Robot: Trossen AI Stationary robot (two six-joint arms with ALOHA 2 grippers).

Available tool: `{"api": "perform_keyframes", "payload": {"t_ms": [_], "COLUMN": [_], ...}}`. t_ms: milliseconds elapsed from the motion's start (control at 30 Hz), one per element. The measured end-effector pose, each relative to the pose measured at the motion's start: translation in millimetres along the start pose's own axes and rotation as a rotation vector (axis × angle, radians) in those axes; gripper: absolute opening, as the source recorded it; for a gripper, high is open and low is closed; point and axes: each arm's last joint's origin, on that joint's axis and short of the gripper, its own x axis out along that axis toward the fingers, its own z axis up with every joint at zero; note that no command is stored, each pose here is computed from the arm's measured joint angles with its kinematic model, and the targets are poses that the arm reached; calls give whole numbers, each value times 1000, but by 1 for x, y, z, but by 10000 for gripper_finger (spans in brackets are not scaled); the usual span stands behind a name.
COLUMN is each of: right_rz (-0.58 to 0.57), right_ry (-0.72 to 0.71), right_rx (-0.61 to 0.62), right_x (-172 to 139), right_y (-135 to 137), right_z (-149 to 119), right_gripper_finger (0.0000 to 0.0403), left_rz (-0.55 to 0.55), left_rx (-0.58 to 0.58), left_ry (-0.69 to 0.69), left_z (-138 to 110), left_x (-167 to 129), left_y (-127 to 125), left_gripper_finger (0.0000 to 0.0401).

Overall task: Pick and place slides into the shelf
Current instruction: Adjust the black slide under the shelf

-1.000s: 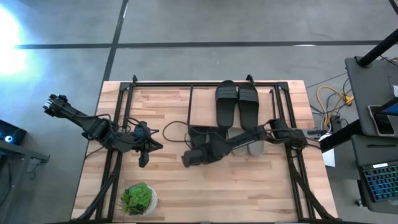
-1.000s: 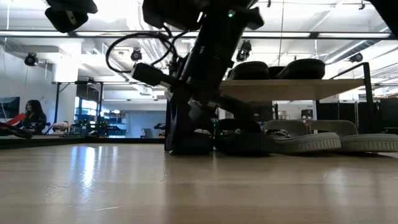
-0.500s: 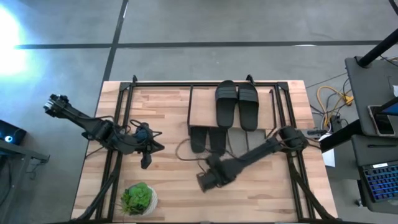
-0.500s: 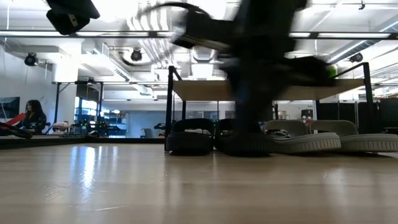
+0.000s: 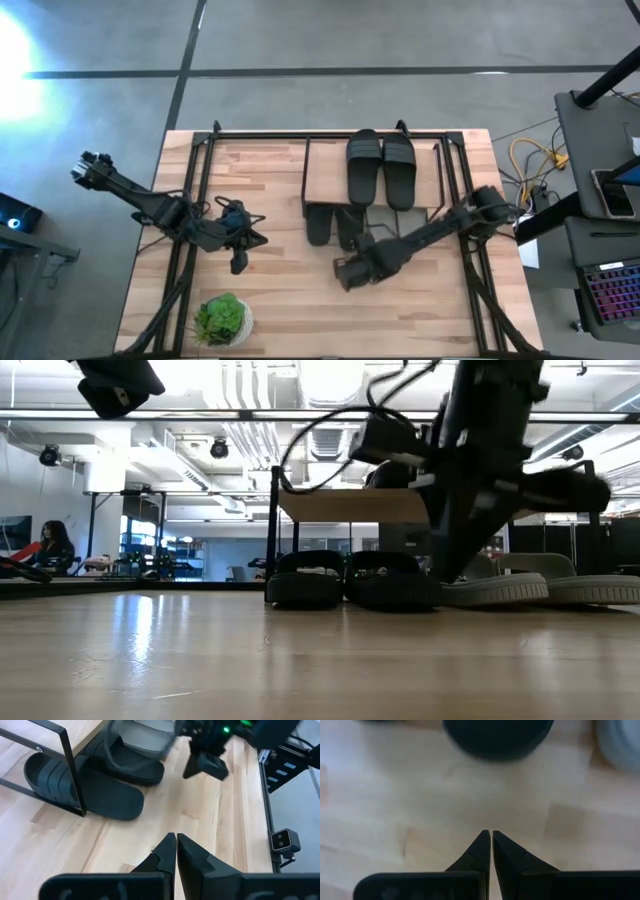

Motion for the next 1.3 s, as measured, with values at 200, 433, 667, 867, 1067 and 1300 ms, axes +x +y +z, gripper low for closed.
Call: {"api": "perform_keyframes", "payload": {"t_ms": [200,433,667,867,1067,1300], "right_rz": [61,53,23,1,66,262], "right_ry": [2,-176,-230,-233,-229,-228], "right_rx": [14,-6,-51,-42,-76,-167], "right_x": [13,17,29,38,28,-2], "right_y": [-20,-22,-15,-14,-4,33], "right_z": [15,20,23,30,30,17], "right_gripper_finger": [12,12,12,12,12,12], "left_rz": [-4,-4,0,1,2,12], "left_rx": [-3,-3,0,1,1,2], "left_ry": [-5,-5,1,0,0,-8], "left_z": [0,1,0,0,0,0], "left_x": [-1,-1,-1,-1,-1,-1], "left_y": [0,0,0,0,0,1], "left_gripper_finger": [0,0,0,0,0,0]}}
